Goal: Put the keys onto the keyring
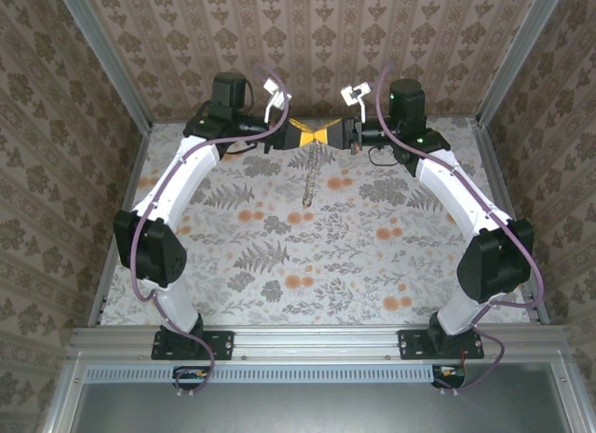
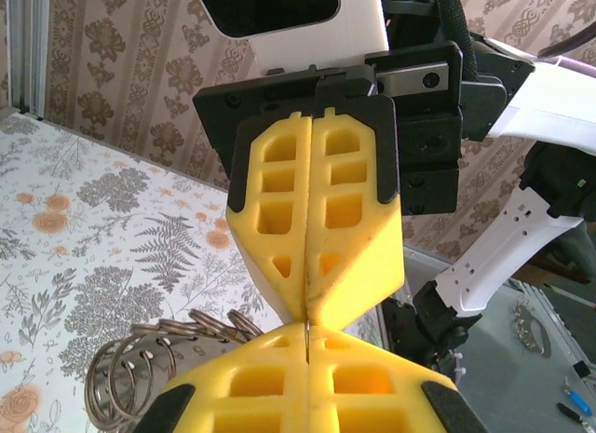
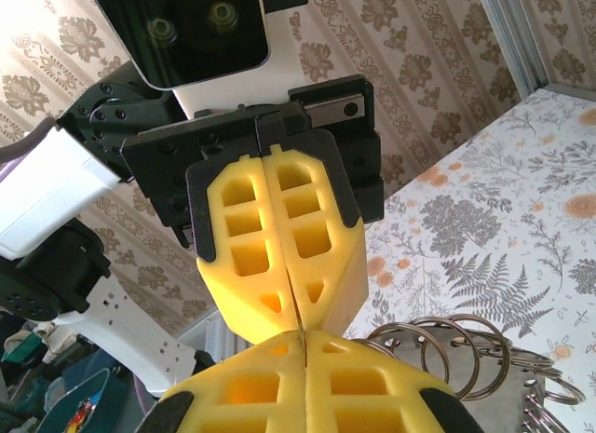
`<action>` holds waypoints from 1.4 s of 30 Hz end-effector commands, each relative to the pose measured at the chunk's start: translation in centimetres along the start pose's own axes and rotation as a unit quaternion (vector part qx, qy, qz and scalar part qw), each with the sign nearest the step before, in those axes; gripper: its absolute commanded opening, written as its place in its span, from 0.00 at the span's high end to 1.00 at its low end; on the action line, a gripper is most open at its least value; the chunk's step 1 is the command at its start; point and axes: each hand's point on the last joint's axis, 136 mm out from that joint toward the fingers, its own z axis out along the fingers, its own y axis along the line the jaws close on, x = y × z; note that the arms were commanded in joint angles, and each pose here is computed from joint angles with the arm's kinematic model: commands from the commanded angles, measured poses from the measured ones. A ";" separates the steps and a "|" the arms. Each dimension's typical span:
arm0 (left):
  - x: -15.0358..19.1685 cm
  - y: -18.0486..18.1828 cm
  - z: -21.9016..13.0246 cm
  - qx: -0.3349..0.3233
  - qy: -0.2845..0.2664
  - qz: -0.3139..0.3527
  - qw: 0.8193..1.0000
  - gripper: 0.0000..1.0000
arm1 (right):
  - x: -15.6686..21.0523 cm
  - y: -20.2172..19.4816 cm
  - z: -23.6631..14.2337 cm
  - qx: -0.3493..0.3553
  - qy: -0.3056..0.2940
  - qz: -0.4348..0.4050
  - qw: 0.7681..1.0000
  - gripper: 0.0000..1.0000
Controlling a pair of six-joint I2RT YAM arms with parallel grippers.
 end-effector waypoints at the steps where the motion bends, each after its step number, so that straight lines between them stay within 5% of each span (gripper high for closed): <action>1: 0.0 -0.5 0.8 0.004 -0.007 0.012 1.000 1.00 | -1.6 0.3 -0.3 0.006 -0.029 -0.027 0.999 0.80; 3: -0.4 -0.2 0.6 -0.005 -0.021 0.018 1.000 1.00 | -2.1 0.2 -1.1 0.020 -0.045 -0.030 0.998 0.67; 7: -1.2 -0.3 0.2 -0.011 -0.039 0.024 0.999 1.00 | -2.2 0.2 -2.8 0.046 -0.070 -0.034 0.996 0.56; 25: -3.1 -1.5 -0.2 -0.055 -0.087 0.044 0.994 1.00 | 1.9 -0.8 -2.1 0.071 -0.132 -0.006 0.989 0.43; 36: -3.2 -1.9 -0.4 -0.057 -0.091 0.047 0.993 1.00 | 2.1 -0.9 -0.1 0.066 -0.121 -0.011 0.990 0.42; 42: -3.4 -2.2 -0.6 -0.067 -0.097 0.051 0.992 1.00 | 2.8 -1.3 -0.1 0.071 -0.117 -0.004 0.991 0.64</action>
